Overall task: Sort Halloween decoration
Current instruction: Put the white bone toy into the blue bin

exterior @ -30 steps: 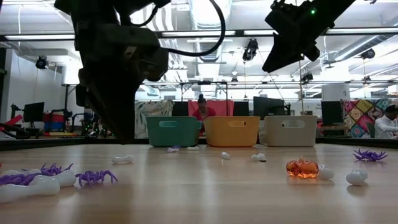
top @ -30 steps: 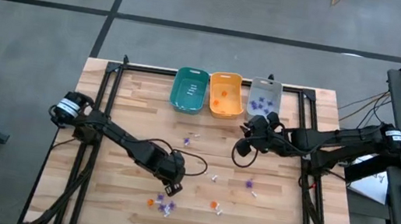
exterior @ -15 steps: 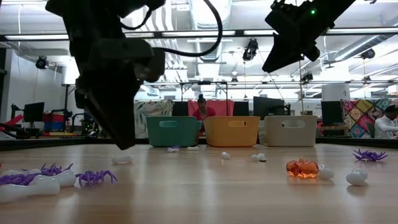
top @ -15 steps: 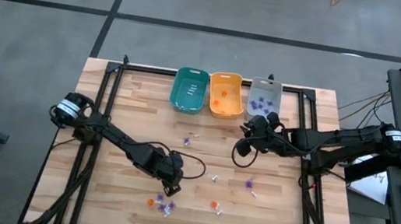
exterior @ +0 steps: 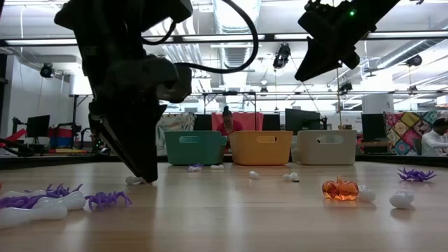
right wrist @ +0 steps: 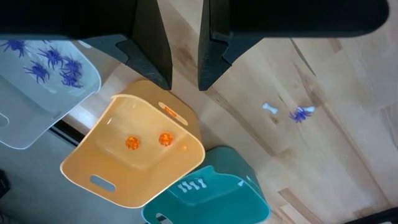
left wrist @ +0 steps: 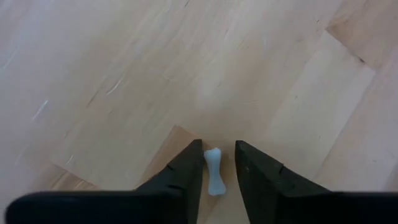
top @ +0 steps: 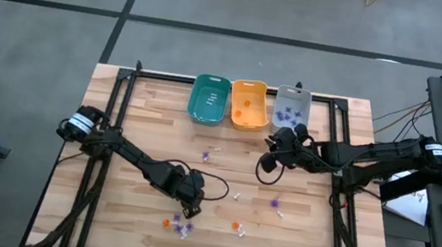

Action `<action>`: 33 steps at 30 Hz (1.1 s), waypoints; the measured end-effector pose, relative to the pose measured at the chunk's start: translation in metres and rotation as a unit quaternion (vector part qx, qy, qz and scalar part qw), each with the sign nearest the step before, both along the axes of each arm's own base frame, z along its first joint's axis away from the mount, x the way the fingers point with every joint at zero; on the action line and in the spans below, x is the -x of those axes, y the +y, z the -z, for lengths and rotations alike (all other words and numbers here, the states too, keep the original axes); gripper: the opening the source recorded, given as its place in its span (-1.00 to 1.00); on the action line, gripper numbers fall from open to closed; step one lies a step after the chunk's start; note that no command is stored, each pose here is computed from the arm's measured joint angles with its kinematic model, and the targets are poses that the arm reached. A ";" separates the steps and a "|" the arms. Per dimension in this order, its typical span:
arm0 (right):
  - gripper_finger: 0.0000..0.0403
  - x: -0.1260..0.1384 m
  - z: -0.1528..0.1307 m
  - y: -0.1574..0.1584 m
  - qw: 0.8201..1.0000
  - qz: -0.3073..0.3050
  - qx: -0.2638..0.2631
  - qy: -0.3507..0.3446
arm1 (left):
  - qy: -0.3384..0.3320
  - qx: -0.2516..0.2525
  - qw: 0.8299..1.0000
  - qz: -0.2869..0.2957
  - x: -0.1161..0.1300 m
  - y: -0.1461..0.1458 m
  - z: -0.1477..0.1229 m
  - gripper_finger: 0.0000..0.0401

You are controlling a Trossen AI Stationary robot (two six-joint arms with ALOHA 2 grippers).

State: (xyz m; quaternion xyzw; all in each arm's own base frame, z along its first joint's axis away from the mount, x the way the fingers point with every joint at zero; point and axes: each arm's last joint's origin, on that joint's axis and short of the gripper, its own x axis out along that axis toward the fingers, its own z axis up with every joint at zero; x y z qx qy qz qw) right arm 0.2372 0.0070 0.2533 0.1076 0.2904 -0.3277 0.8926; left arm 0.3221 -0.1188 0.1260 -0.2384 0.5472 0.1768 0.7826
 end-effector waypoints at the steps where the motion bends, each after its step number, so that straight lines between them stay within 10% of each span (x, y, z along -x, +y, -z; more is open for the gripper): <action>1: -0.66 0.000 0.000 0.000 1.000 0.000 0.000 0.000 | 0.001 0.000 1.000 0.000 0.000 0.000 0.000 -0.64; 8: -0.66 0.000 0.000 0.000 1.000 0.000 0.000 0.000 | 0.011 -0.005 1.000 0.007 0.002 0.001 0.001 -0.96; 33: -0.66 0.001 0.006 0.000 1.000 0.001 0.000 0.002 | -0.017 -0.026 0.995 0.092 0.016 0.022 -0.052 -1.00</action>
